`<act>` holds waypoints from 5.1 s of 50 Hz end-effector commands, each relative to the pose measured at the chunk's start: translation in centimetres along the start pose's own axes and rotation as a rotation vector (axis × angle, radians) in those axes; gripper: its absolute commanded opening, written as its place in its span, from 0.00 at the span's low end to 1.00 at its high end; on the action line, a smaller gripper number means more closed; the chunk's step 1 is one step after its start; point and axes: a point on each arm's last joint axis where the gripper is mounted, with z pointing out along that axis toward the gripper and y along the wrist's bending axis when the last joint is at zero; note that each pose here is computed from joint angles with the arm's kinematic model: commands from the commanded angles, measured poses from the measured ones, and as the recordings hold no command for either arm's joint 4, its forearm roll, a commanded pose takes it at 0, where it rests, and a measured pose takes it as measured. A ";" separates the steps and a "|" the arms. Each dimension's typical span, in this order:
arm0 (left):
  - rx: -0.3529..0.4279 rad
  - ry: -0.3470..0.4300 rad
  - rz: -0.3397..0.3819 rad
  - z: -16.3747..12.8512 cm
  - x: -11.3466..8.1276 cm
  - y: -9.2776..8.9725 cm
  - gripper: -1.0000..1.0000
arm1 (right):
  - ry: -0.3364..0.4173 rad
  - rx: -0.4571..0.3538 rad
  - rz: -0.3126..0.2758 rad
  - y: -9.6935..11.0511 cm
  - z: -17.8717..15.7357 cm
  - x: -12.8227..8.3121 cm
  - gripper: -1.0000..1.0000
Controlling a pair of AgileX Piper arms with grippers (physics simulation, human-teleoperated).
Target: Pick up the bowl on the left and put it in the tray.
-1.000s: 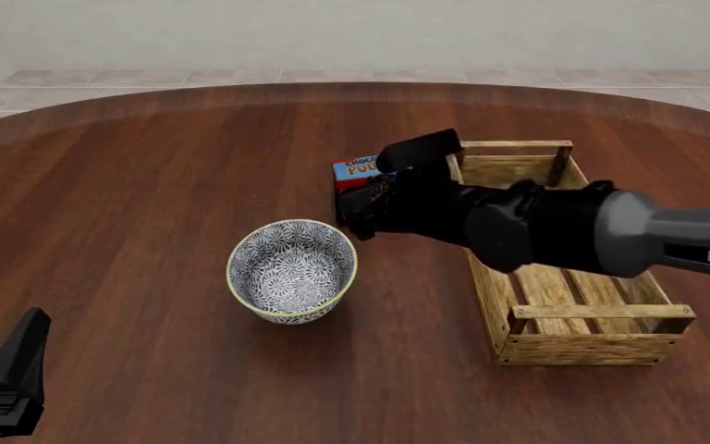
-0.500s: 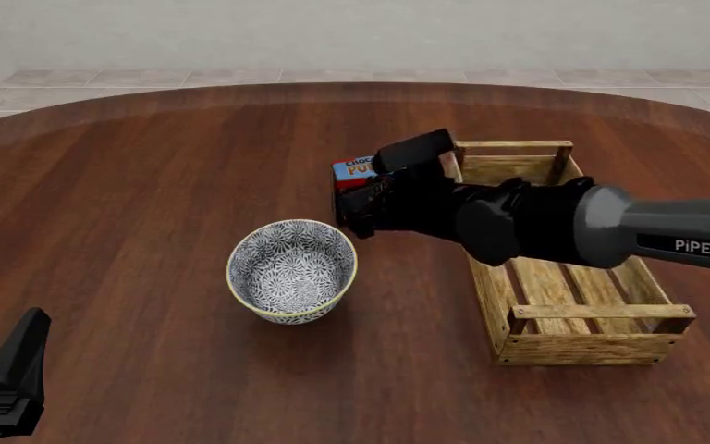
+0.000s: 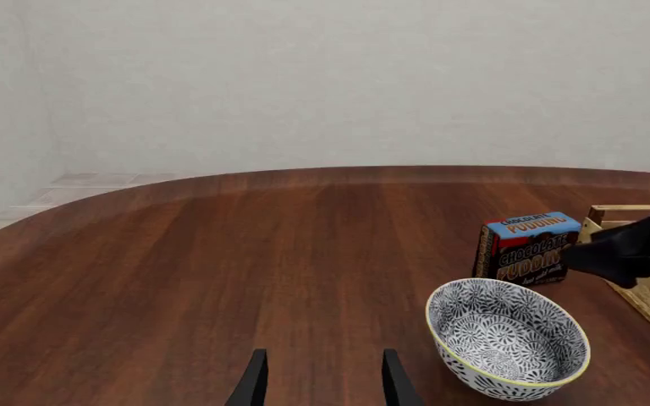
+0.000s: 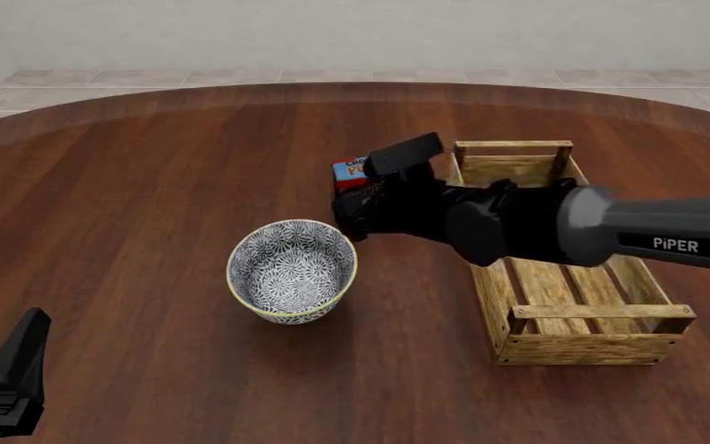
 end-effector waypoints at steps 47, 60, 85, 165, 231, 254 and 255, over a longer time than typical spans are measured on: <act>0.000 0.000 0.000 0.0 0.0 0.0 1.00 | 0.037 -0.013 -0.002 0.7 2.5 1.4 1.00; 0.000 0.000 0.000 0.0 0.0 0.0 1.00 | 0.040 -0.014 -0.003 0.7 2.7 1.5 1.00; 0.000 0.000 0.000 0.0 0.0 0.0 1.00 | 0.053 -0.018 0.003 0.9 3.3 2.3 1.00; 0.000 0.000 0.000 0.0 0.0 0.0 1.00 | 0.093 -0.029 0.023 1.5 5.2 5.1 1.00; 0.000 0.000 0.000 0.0 0.0 0.0 1.00 | 0.110 -0.037 0.051 1.9 6.2 6.7 1.00; 0.000 0.000 0.000 0.0 0.0 0.0 1.00 | 0.111 -0.029 0.073 1.6 6.5 7.2 1.00; 0.000 0.000 0.000 0.0 0.0 0.0 1.00 | 0.111 -0.029 0.072 1.6 6.6 7.2 1.00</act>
